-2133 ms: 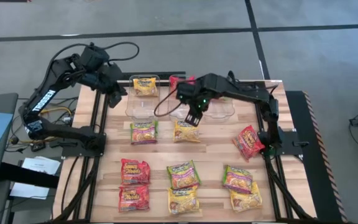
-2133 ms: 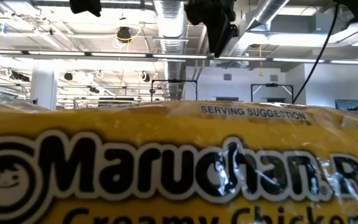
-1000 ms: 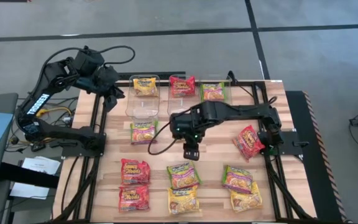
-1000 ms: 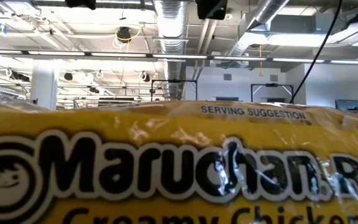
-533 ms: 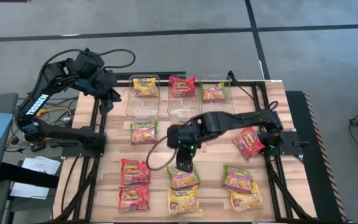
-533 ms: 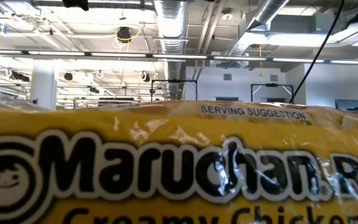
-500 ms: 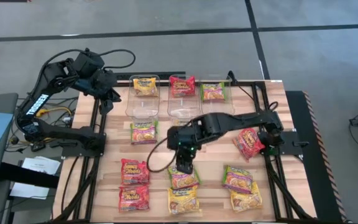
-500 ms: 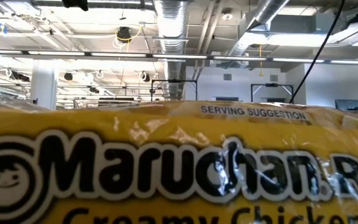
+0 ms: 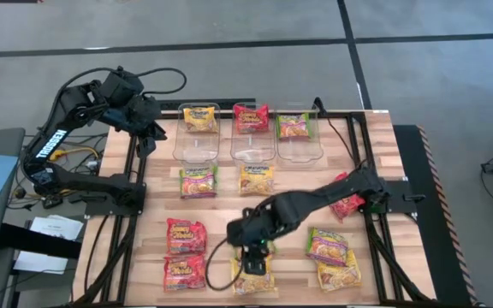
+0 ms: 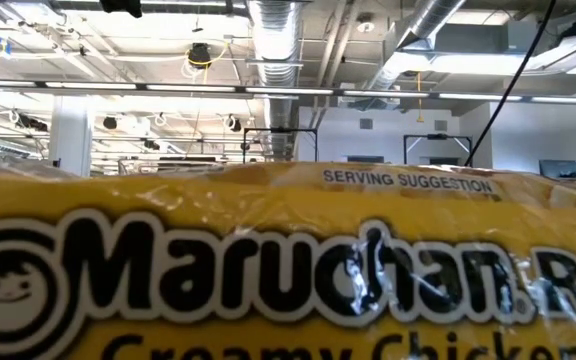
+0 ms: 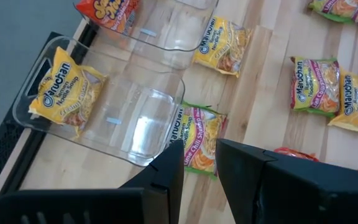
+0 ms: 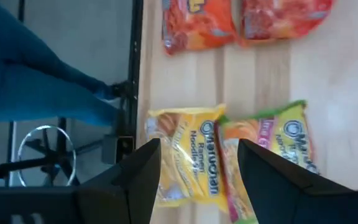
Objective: Sort Maruchan noodles
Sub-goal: Put the yellow noodle pack into the left transparent bin
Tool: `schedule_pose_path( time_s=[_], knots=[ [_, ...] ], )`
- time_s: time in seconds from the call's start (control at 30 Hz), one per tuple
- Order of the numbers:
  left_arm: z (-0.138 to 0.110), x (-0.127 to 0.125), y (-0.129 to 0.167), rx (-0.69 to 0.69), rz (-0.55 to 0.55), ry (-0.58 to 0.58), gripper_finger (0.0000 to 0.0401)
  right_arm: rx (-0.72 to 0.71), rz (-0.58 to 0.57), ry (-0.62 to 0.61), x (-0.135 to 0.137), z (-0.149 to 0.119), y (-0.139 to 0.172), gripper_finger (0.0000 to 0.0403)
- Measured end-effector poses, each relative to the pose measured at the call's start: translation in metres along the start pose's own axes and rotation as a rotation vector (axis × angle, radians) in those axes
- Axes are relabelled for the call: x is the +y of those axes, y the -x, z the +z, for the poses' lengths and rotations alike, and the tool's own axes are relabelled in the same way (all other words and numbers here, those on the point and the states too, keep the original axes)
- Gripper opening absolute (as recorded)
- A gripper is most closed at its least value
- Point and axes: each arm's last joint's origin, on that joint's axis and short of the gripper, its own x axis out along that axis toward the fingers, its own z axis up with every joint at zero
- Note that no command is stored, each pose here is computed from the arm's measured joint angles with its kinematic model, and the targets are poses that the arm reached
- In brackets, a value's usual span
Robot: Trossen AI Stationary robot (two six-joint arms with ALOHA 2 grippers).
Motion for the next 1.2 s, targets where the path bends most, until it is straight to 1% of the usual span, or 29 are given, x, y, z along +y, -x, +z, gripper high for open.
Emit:
schedule_pose_path(
  time_s=[0.03,0.13,0.2,0.3,0.4,0.47,0.57,0.63,0.73,0.8,0.9,1.0,1.1,1.2],
  knots=[
    [0.0,0.0,0.0,0.0,0.001,0.0,0.008,-0.003,0.006,-0.004,0.003,0.0,-0.008,0.0235],
    [0.0,0.0,0.0,0.0,0.001,0.0,0.008,0.047,-0.005,-0.008,0.008,-0.007,-0.027,0.0235],
    [0.0,0.0,0.0,0.0,0.001,0.0,0.008,0.048,0.002,-0.003,0.012,-0.009,-0.038,0.0235],
    [0.0,0.0,0.0,0.0,0.001,0.0,0.008,0.095,-0.01,0.0,0.015,-0.016,-0.056,0.0235],
    [0.0,0.0,0.0,0.0,0.001,0.0,0.008,0.125,-0.022,-0.007,0.019,-0.021,-0.06,0.0235],
    [0.0,0.0,0.0,0.0,0.001,0.0,0.008,0.12,-0.022,-0.014,0.019,-0.021,-0.068,0.0235],
    [0.0,0.0,0.0,0.0,0.001,0.0,0.008,0.182,-0.081,-0.036,0.016,-0.03,-0.079,0.0235],
    [0.0,0.0,0.0,0.002,0.001,0.001,0.008,0.17,-0.067,-0.032,0.016,-0.029,-0.087,0.0235],
    [-0.001,0.0,0.0,0.008,-0.001,0.002,0.008,0.212,-0.095,-0.029,0.017,-0.035,-0.089,0.0235],
    [-0.001,0.0,0.0,0.009,-0.001,0.002,0.008,0.197,-0.088,-0.027,0.017,-0.034,-0.097,0.0235],
    [-0.001,0.0,0.0,0.011,-0.001,0.002,0.008,0.238,-0.111,-0.034,0.014,-0.039,-0.102,0.0235],
    [-0.001,0.0,0.0,0.015,-0.002,0.003,0.008,0.225,-0.104,-0.026,0.016,-0.039,-0.11,0.0235],
    [-0.001,0.0,0.0,0.015,-0.002,0.003,0.008,0.317,-0.15,-0.029,0.012,-0.051,-0.123,0.0235],
    [-0.001,0.0,0.0,0.015,-0.003,0.003,0.008,0.33,-0.151,-0.017,0.014,-0.056,-0.133,0.0235]
  ],
)
